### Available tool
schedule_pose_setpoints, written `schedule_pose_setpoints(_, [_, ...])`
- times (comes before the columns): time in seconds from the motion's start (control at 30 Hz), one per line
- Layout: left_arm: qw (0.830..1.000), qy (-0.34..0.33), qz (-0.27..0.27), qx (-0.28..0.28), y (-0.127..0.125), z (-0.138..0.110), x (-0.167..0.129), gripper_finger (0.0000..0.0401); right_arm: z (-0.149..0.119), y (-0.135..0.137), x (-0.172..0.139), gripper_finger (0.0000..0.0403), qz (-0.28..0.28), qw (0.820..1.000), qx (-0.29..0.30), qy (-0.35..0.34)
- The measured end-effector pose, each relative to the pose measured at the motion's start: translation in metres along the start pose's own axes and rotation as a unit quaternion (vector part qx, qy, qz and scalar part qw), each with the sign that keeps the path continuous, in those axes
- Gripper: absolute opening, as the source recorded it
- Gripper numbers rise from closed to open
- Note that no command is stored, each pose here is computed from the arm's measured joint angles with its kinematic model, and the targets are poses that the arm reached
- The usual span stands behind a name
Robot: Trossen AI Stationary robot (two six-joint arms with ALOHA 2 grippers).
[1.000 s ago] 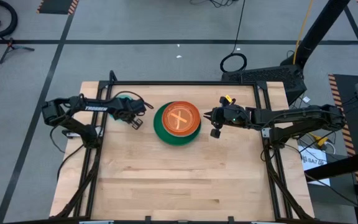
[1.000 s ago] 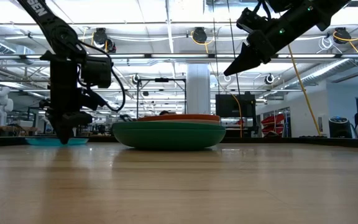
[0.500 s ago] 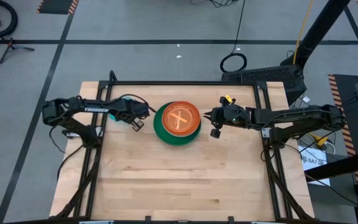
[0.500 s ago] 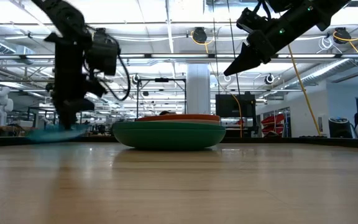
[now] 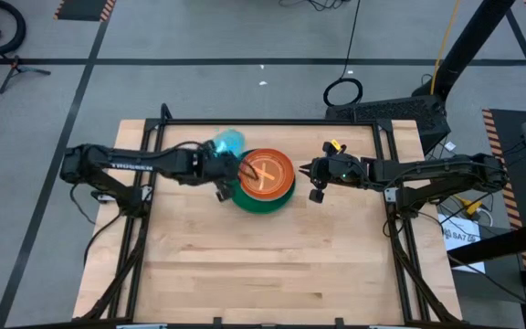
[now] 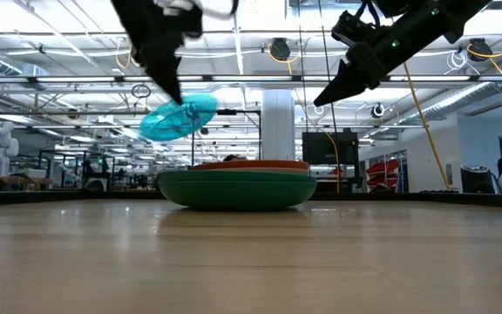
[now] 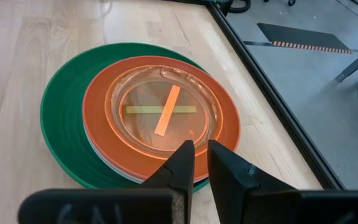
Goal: Stack plastic plates
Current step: Stack the blue plate on top of the orange plate, then return to Home Position
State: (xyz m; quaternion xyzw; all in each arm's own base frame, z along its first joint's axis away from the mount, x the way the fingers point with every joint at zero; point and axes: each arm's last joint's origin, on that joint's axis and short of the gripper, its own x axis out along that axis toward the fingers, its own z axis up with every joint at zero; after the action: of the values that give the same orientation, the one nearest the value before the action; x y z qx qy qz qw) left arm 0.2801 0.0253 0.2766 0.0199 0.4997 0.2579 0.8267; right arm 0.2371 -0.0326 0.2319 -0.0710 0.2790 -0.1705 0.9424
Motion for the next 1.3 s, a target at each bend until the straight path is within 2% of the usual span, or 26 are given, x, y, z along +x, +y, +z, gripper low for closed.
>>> schedule_pose_setpoints(0.1, [0.996, -0.068, -0.041, 0.03, -0.02, 0.01, -0.011, 0.0006, 0.0, 0.0, 0.0, 0.0038, 0.0, 1.0, -0.001, 0.0])
schedule_pose_setpoints(0.23, [0.989, -0.125, -0.074, 0.033, -0.041, 0.018, -0.014, 0.0006, 0.0, 0.0, 0.0, 0.0038, 0.0, 1.0, 0.0, 0.0])
schedule_pose_setpoints(0.5, [0.988, -0.119, -0.086, 0.049, -0.068, 0.022, 0.012, 0.0006, 0.0, 0.0, 0.0, 0.0038, 0.0, 1.0, -0.001, 0.0])
schedule_pose_setpoints(0.67, [0.99, -0.104, -0.078, 0.051, -0.071, 0.022, 0.024, 0.0027, 0.0, 0.0, 0.0, 0.0038, 0.0, 1.0, -0.001, 0.0])
schedule_pose_setpoints(0.93, [0.991, -0.102, -0.071, 0.044, -0.066, 0.023, 0.026, 0.0068, 0.0, 0.0, 0.0, 0.0038, 0.0, 1.0, -0.004, 0.0])
schedule_pose_setpoints(1.23, [0.99, -0.091, -0.072, 0.079, -0.066, 0.02, 0.026, 0.0071, 0.0, 0.0, 0.0, 0.0038, 0.0, 1.0, -0.005, 0.0])
schedule_pose_setpoints(1.3, [0.988, -0.086, -0.082, 0.102, -0.067, 0.019, 0.026, 0.0071, 0.0, 0.0, 0.0, 0.0038, 0.0, 1.0, -0.008, 0.0])
